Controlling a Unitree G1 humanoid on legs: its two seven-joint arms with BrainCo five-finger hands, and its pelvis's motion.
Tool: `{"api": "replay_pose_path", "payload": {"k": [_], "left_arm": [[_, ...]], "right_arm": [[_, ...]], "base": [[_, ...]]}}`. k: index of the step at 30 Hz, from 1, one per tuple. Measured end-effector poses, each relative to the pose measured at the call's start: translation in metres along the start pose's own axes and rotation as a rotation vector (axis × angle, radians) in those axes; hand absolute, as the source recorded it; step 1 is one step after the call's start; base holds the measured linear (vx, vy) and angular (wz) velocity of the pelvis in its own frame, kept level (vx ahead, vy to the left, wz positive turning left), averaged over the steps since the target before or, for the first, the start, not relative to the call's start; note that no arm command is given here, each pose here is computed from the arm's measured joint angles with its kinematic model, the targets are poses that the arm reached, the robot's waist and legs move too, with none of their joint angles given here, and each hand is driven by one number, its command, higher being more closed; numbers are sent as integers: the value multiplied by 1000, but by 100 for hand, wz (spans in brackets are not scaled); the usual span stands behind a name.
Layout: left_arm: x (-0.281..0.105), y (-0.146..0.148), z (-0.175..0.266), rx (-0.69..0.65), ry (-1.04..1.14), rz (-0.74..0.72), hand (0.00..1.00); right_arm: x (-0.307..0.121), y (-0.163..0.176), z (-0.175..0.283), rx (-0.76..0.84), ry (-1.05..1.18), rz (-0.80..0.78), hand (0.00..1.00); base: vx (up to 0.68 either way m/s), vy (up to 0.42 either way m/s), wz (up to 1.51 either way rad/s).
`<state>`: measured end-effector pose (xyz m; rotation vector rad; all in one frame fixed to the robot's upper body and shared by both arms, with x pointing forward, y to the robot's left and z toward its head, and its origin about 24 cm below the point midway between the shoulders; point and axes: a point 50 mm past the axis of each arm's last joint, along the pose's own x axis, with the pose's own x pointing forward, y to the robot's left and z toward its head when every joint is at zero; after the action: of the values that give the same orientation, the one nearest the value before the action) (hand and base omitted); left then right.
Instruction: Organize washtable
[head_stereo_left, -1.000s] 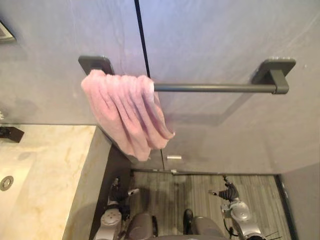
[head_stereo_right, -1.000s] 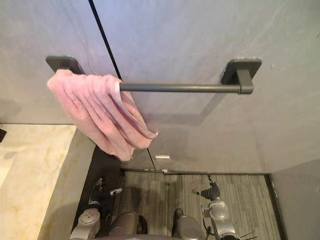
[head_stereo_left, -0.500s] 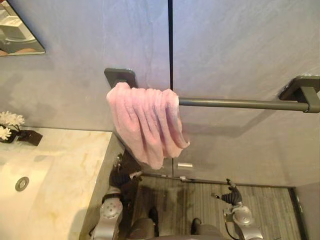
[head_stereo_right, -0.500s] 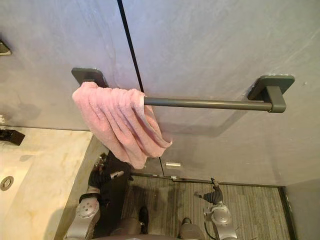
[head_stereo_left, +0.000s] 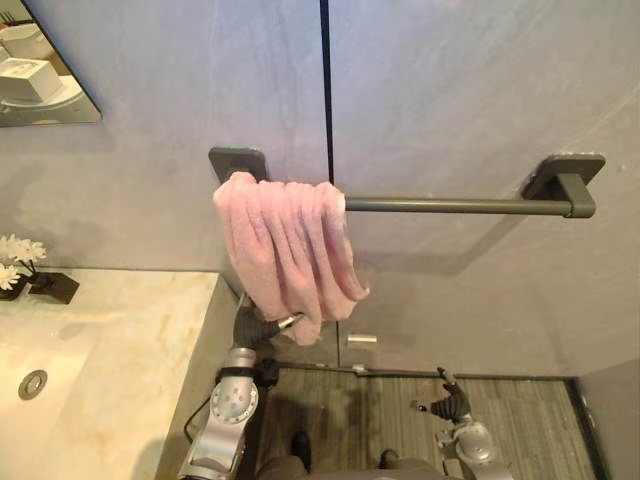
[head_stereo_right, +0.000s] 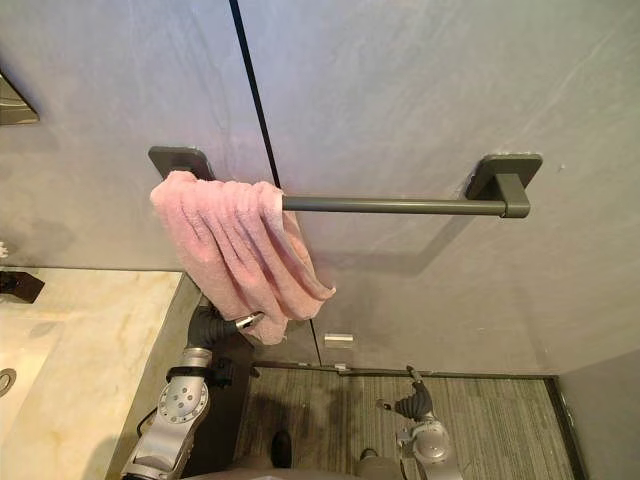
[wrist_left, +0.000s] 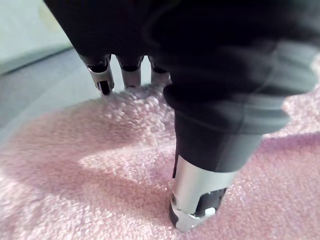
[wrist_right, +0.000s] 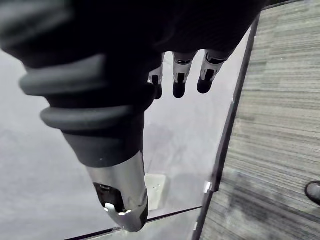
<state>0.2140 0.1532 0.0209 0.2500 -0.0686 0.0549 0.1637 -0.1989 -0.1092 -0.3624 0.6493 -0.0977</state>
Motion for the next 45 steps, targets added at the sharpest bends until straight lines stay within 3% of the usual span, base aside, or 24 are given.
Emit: {"api": "replay_pose_path", "payload": {"k": [10, 13, 26, 27, 40, 45], "left_arm": [[7, 0, 0, 71, -20, -31, 100], [7, 0, 0, 74, -21, -32, 100], [3, -15, 2, 54, -26, -95, 100], [2, -19, 2, 45, -26, -100, 100], [1, -22, 3, 19, -20, -76, 100], [1, -22, 3, 18, -20, -77, 100]], "right_arm": [[-10, -9, 118, 21, -518, -14, 0], [-16, -7, 131, -3, -586, 10, 0], [-43, 48, 207, -38, -906, 376, 0], [-45, 52, 209, -11, -908, 384, 100], [-33, 62, 213, 7, -867, 382, 100], [-20, 27, 198, 69, -802, 219, 100]], "base": [[-17, 6, -15], [-22, -4, -2], [-23, -13, 7], [7, -13, 12], [-30, -16, 9], [-13, -4, 0]]}}
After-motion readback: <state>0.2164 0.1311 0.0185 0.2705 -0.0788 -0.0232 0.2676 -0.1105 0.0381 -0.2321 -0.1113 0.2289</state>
